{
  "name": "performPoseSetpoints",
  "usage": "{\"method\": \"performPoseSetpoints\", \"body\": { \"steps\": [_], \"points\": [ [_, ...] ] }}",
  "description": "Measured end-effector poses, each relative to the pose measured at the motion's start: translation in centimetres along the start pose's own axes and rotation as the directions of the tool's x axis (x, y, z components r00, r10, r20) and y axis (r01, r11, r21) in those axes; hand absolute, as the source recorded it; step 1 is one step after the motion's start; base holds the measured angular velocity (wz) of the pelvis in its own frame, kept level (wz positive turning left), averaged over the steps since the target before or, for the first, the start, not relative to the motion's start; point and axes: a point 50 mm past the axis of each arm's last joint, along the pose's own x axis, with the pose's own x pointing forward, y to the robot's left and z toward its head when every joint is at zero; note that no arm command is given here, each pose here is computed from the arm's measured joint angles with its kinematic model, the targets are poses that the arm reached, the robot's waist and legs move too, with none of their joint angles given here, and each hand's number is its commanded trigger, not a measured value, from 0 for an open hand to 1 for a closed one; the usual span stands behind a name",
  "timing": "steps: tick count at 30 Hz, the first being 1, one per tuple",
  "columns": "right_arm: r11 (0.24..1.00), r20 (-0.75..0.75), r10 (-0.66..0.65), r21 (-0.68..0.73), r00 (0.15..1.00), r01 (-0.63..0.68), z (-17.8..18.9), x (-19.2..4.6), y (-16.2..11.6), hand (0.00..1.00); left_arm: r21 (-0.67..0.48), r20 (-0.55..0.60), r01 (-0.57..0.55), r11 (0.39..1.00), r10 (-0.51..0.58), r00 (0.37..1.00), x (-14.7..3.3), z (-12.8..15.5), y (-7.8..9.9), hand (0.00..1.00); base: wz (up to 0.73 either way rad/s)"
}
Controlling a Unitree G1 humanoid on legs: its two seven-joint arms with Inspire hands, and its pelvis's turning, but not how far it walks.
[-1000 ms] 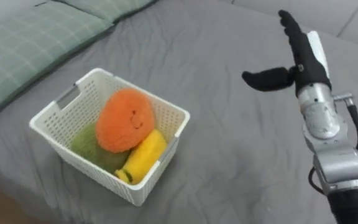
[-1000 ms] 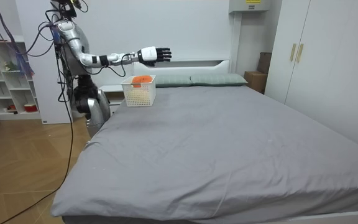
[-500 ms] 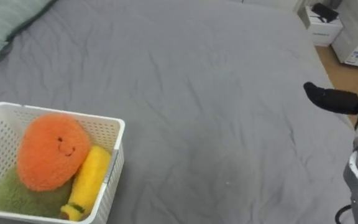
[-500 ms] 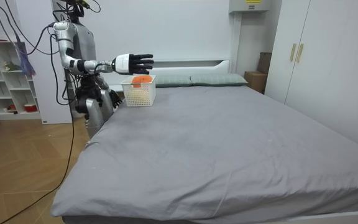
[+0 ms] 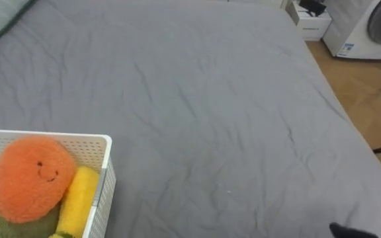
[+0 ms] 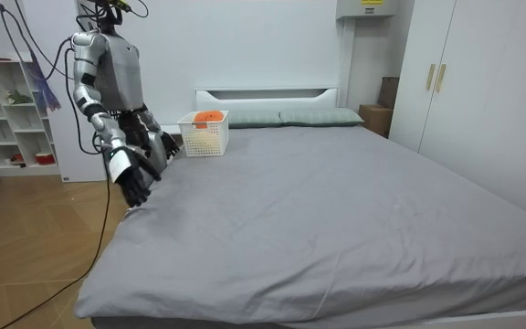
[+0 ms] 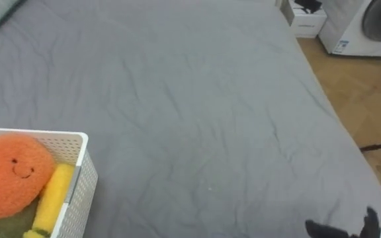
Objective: Collect toys from the bed
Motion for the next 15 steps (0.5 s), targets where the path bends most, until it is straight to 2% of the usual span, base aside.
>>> {"method": "performPoseSetpoints", "body": {
  "steps": [7,15],
  "points": [
    [0.994,-0.306,0.04,-0.086,0.951,-0.07,-7.5,-2.0,0.4,0.0,0.015,-0.034,0.003,1.0,-0.002,0.999,-0.1,-1.0,0.1,0.0,0.0],
    [0.964,-0.482,0.081,-0.186,0.872,-0.192,-10.9,-3.8,0.8,0.0,0.03,-0.11,0.003,1.0,0.0,0.994,-0.5,-2.6,-0.2,0.0,0.0]
  ]
}}
